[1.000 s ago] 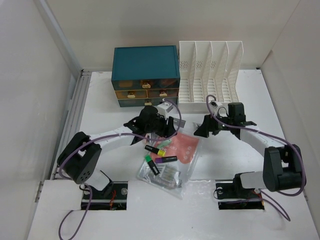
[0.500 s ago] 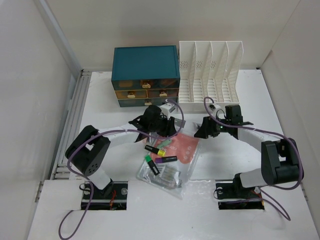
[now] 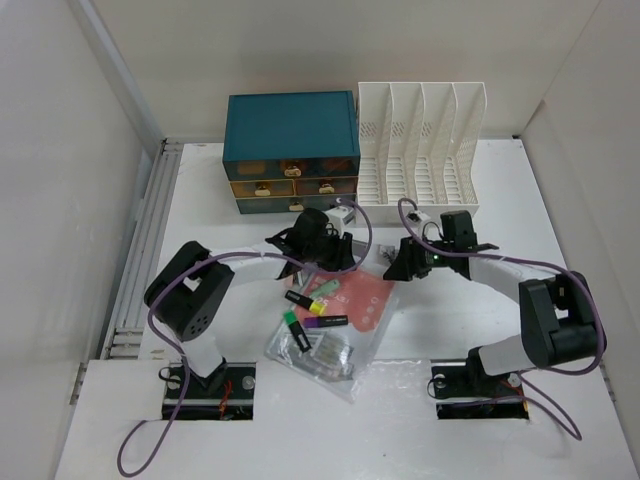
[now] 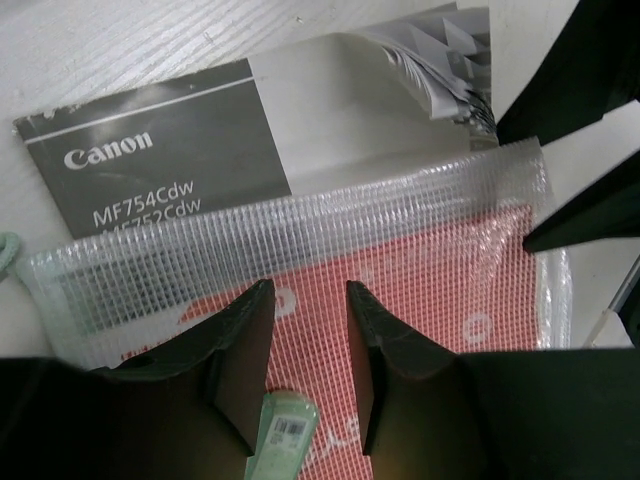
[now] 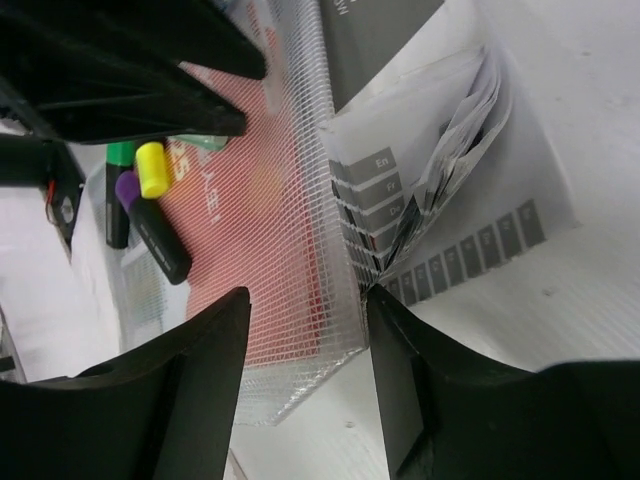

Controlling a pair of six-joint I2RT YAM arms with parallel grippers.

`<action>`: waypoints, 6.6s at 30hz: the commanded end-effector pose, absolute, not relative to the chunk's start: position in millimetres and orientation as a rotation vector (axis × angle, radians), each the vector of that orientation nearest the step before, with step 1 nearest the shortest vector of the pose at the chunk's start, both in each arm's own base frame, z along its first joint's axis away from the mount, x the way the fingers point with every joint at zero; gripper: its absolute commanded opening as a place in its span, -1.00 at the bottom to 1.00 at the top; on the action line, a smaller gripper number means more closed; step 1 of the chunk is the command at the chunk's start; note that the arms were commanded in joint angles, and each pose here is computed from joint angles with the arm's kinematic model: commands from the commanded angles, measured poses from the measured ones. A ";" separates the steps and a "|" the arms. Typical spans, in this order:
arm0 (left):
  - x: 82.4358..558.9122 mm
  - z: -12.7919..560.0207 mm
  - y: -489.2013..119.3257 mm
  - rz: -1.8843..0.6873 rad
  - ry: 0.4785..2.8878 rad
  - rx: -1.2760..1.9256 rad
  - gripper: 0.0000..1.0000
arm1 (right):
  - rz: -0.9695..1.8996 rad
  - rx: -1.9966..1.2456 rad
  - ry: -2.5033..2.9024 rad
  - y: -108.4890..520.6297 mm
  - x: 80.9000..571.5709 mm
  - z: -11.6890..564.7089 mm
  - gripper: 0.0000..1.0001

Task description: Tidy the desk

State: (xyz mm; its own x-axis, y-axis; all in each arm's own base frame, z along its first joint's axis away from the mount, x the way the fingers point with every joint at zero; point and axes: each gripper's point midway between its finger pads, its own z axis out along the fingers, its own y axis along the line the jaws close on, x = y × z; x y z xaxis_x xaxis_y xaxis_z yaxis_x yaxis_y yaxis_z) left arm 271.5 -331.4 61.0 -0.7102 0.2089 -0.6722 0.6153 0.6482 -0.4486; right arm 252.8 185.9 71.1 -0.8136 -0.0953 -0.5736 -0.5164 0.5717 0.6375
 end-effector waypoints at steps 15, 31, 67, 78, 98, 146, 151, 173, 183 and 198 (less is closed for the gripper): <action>281.5 61.4 -359.4 -0.980 2.281 0.676 -0.46 | 1.347 -0.655 2.269 208.8 235.2 88.1 -0.77; 287.4 85.0 -358.4 -0.960 2.226 0.667 0.00 | 1.121 -0.623 2.250 174.9 274.4 117.2 -0.30; 285.1 66.9 -357.2 -0.956 2.271 0.658 -0.04 | 1.180 -0.710 2.497 191.1 237.1 83.5 -0.18; 285.7 74.9 -357.7 -0.962 2.251 0.657 -0.04 | 1.275 -0.737 2.557 195.4 224.2 95.3 -0.18; 285.9 78.8 -357.9 -0.964 2.241 0.657 -0.07 | 1.444 -0.896 2.568 221.0 208.1 81.2 -0.94; 345.5 170.0 -310.8 -1.062 2.004 0.523 0.35 | 0.580 -0.714 2.088 132.6 317.6 264.7 -1.00; 357.4 175.7 -314.9 -1.064 1.979 0.545 0.38 | 0.617 -0.797 2.037 138.8 309.1 273.7 -1.00; 348.3 191.6 -301.3 -1.439 1.807 0.715 0.44 | 0.990 -1.054 1.810 152.3 272.3 293.3 -1.00; 334.7 179.6 -310.8 -1.514 1.819 0.774 0.39 | 1.090 -1.143 1.744 158.8 266.3 287.7 -1.00; 331.1 165.4 -305.9 -1.526 1.850 0.766 0.34 | 1.090 -1.251 1.642 159.9 245.2 303.9 -1.00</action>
State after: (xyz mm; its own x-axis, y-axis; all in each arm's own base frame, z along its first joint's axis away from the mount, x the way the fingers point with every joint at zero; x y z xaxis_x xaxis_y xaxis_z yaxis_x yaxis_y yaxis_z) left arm 336.7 -305.4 160.8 -0.6751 0.0400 -0.7367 0.7250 0.2207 -0.6524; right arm 253.5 154.6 279.0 -0.2920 -0.3467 -0.8914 -0.9516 0.1992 0.2342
